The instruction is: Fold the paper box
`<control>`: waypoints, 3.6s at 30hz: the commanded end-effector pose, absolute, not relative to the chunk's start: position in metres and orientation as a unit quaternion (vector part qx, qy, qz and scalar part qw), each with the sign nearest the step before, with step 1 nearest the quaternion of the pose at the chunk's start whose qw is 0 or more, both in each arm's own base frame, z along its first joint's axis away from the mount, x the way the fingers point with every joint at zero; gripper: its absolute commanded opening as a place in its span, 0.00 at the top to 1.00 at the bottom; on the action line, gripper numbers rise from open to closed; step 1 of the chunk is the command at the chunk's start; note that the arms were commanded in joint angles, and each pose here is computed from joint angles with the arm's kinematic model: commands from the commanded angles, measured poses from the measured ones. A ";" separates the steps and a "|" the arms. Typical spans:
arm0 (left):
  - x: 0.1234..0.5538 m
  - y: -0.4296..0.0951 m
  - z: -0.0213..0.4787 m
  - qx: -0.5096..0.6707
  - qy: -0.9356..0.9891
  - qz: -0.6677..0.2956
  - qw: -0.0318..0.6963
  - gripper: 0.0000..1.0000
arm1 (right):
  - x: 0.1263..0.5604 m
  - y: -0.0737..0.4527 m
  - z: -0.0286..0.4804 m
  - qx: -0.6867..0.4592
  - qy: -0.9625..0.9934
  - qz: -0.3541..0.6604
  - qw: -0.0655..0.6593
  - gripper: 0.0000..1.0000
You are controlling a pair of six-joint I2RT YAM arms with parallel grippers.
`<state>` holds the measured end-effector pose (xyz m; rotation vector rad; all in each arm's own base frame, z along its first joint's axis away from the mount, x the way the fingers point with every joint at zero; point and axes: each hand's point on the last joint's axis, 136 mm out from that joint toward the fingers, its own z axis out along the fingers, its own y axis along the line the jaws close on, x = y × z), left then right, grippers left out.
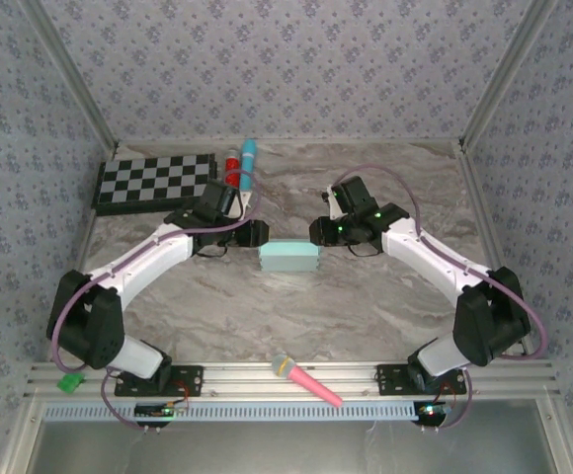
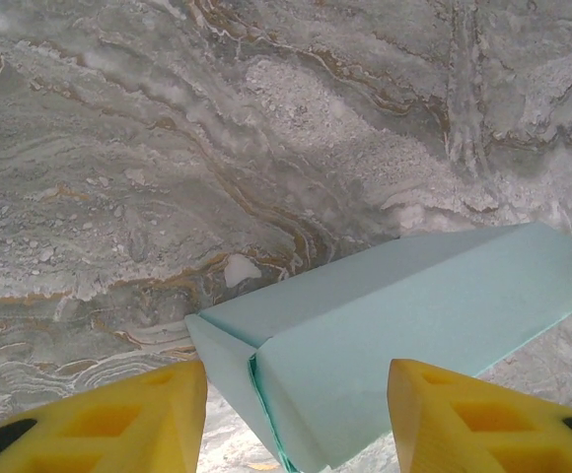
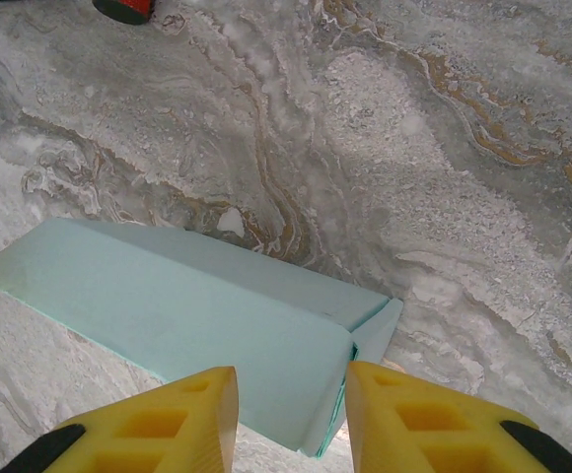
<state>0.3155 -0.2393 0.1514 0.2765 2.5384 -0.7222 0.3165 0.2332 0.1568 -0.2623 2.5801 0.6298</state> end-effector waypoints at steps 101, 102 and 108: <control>0.273 -0.223 0.083 0.114 0.962 -0.194 0.152 0.60 | 0.292 0.218 0.074 -0.126 0.978 0.101 0.135 0.73; 0.276 -0.225 0.087 0.115 0.961 -0.198 0.157 0.59 | 0.295 0.220 0.080 -0.126 0.976 0.106 0.141 0.73; 0.295 -0.239 0.115 0.124 0.950 -0.214 0.190 0.51 | 0.316 0.235 0.115 -0.127 0.967 0.133 0.175 0.69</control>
